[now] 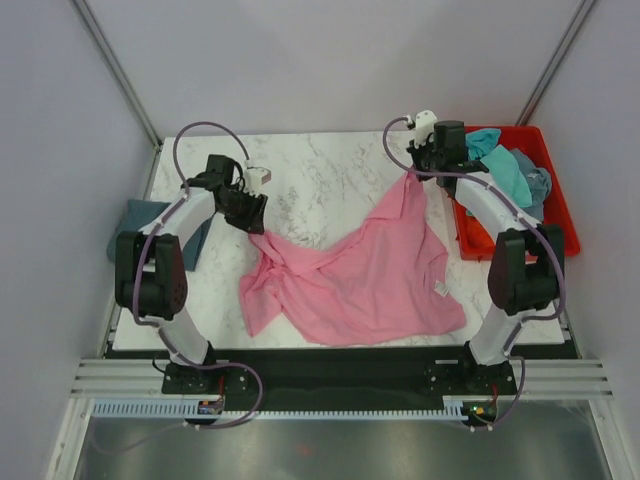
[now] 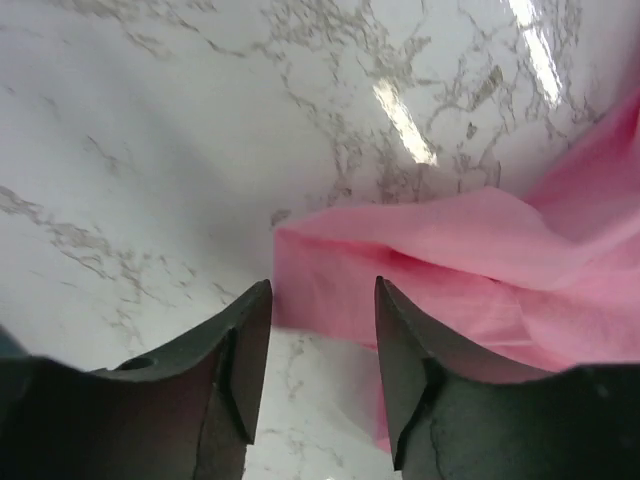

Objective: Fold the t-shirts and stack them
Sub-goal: Flatten the tshirt out

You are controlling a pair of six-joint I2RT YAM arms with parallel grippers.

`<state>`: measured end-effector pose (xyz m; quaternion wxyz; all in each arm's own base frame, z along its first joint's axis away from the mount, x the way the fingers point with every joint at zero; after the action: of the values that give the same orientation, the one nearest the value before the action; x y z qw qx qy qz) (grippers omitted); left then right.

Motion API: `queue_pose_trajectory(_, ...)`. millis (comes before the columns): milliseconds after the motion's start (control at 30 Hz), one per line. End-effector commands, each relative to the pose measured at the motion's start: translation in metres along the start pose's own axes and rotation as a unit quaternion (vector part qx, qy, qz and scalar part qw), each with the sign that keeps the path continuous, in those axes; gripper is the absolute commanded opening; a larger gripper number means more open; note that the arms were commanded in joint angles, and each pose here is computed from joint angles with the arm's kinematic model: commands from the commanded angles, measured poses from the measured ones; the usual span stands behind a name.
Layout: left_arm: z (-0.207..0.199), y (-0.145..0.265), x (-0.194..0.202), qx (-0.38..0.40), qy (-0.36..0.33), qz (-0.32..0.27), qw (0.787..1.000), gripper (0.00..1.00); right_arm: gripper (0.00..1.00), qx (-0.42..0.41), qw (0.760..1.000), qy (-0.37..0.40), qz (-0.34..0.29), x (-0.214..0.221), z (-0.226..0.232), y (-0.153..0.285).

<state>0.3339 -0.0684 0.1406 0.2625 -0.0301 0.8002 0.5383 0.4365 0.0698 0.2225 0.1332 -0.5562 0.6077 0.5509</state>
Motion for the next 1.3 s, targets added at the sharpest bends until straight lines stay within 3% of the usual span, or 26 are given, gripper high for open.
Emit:
queue_pose_trajectory(0, 0.009, 0.027, -0.061, -0.042, -0.018, -0.125, 0.991, 0.55, 0.0, 0.04, 0.997, 0.018, -0.069, -0.05, -0.024, -0.007)
queue_pose_trajectory(100, -0.005, 0.049, -0.062, -0.028, -0.015, -0.159, 0.987, 0.72, 0.0, 0.042, 0.996, 0.016, -0.077, -0.06, -0.028, -0.014)
queue_pose_trajectory(200, -0.019, 0.068, -0.058, -0.012, -0.012, -0.168, 0.986, 0.72, 0.0, 0.045, 0.996, 0.012, -0.082, -0.063, -0.029, -0.008)
queue_pose_trajectory(233, -0.032, 0.07, -0.039, 0.026, 0.021, -0.118, 0.992, 0.72, 0.0, 0.044, 0.995, 0.011, -0.084, -0.064, -0.029, -0.006)
queue_pose_trajectory(467, -0.047, 0.062, -0.004, 0.085, 0.087, -0.023, 0.992, 0.64, 0.0, 0.023, 0.996, -0.002, -0.088, -0.059, -0.017, 0.002)
queue_pose_trajectory(600, -0.046, 0.049, 0.013, 0.106, 0.165, 0.053, 0.979, 0.61, 0.0, 0.006, 0.996, -0.009, -0.086, -0.056, -0.011, 0.002)
queue_pose_trajectory(967, -0.022, 0.02, 0.039, 0.079, 0.239, 0.126, 0.96, 0.52, 0.0, -0.009, 0.997, -0.011, -0.079, -0.051, -0.006, -0.003)
queue_pose_trajectory(1267, -0.01, 0.008, 0.057, 0.065, 0.257, 0.168, 0.95, 0.54, 0.0, -0.002, 0.997, -0.007, -0.075, -0.05, -0.007, -0.001)
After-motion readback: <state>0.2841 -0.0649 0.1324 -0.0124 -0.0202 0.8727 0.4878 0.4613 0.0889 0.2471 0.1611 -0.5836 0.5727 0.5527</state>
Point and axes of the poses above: each gripper's point midway between its finger pads, its own y axis back along the fingers, its own z axis along the line the jaws close on, x = y × z, the point moved 7 cm from there along y, back along the fingers, and after that the axes turned 13 degrees about y, right-handed, at the moved point
